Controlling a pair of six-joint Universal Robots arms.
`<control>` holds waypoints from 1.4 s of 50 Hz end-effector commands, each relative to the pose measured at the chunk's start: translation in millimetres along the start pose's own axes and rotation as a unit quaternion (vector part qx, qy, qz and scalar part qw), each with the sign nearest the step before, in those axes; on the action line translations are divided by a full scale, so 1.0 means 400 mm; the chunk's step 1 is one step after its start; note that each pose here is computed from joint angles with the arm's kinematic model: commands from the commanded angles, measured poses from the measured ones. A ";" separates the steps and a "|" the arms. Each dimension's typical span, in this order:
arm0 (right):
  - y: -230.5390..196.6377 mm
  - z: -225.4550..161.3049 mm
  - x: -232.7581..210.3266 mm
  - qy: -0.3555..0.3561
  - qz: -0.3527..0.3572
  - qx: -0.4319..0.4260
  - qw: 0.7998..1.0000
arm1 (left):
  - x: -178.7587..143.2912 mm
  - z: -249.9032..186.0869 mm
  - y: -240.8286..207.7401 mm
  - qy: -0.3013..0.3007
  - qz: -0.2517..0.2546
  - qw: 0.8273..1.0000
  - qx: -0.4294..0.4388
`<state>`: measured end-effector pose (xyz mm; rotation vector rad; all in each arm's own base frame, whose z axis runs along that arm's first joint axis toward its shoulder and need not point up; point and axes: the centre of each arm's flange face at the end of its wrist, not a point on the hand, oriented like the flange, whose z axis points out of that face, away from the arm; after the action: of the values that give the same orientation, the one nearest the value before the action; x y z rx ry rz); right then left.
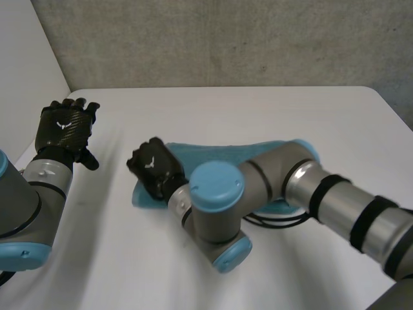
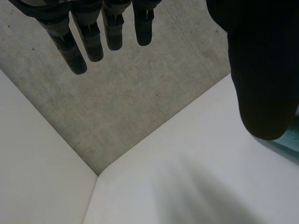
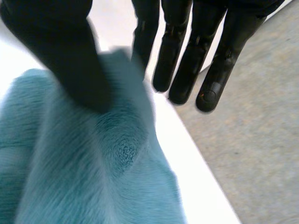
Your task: Fold the laundry
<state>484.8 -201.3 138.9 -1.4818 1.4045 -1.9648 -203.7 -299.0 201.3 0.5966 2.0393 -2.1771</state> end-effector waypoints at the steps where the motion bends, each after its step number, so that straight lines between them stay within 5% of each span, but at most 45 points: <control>1: -0.052 -0.008 0.078 0.065 0.019 -0.010 0.998 | 0.006 -0.001 -0.003 0.005 -0.001 1.000 0.003; 9: -0.022 -0.129 0.360 0.174 0.156 -0.082 0.969 | 0.033 0.004 -0.046 0.024 -0.005 0.999 0.033; 15: 0.077 -0.220 0.412 0.198 0.211 -0.170 0.942 | 0.113 -0.011 -0.073 0.080 -0.006 0.996 0.047; 20: 0.232 -0.353 0.423 0.199 0.268 -0.283 0.899 | 0.157 -0.017 -0.064 0.117 -0.006 0.993 0.026; 24: 0.279 -0.388 0.409 0.185 0.286 -0.302 0.890 | 0.178 -0.026 -0.062 0.136 -0.005 0.991 0.009; 35: 0.299 -0.351 0.472 0.225 0.250 -0.238 0.911 | 0.160 -0.033 -0.065 0.128 -0.008 0.992 0.004; 42: 0.140 -0.231 0.533 0.222 0.192 -0.126 0.948 | 0.101 -0.038 -0.104 0.096 -0.011 0.995 0.020; 44: 0.013 -0.143 0.454 0.173 0.178 -0.057 0.967 | 0.084 -0.037 -0.114 0.087 -0.012 0.996 0.026; 50: -0.085 -0.044 0.218 0.060 0.174 -0.019 0.983 | 0.051 -0.045 -0.137 0.067 -0.024 0.997 0.037; 56: -0.013 -0.034 -0.010 -0.033 0.142 -0.067 0.987 | 0.020 -0.034 -0.136 0.050 -0.067 0.996 0.035; 64: -0.062 -0.030 0.075 0.040 0.141 -0.064 0.987 | 0.021 -0.017 -0.149 0.056 -0.099 0.993 0.042; 70: -0.110 -0.060 0.253 0.128 0.229 -0.043 0.964 | 0.065 0.001 -0.147 0.084 -0.102 0.991 0.028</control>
<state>465.2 -209.6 188.2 -1.1202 1.7094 -1.8129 -232.2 -285.0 252.4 0.5673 2.1692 -2.3950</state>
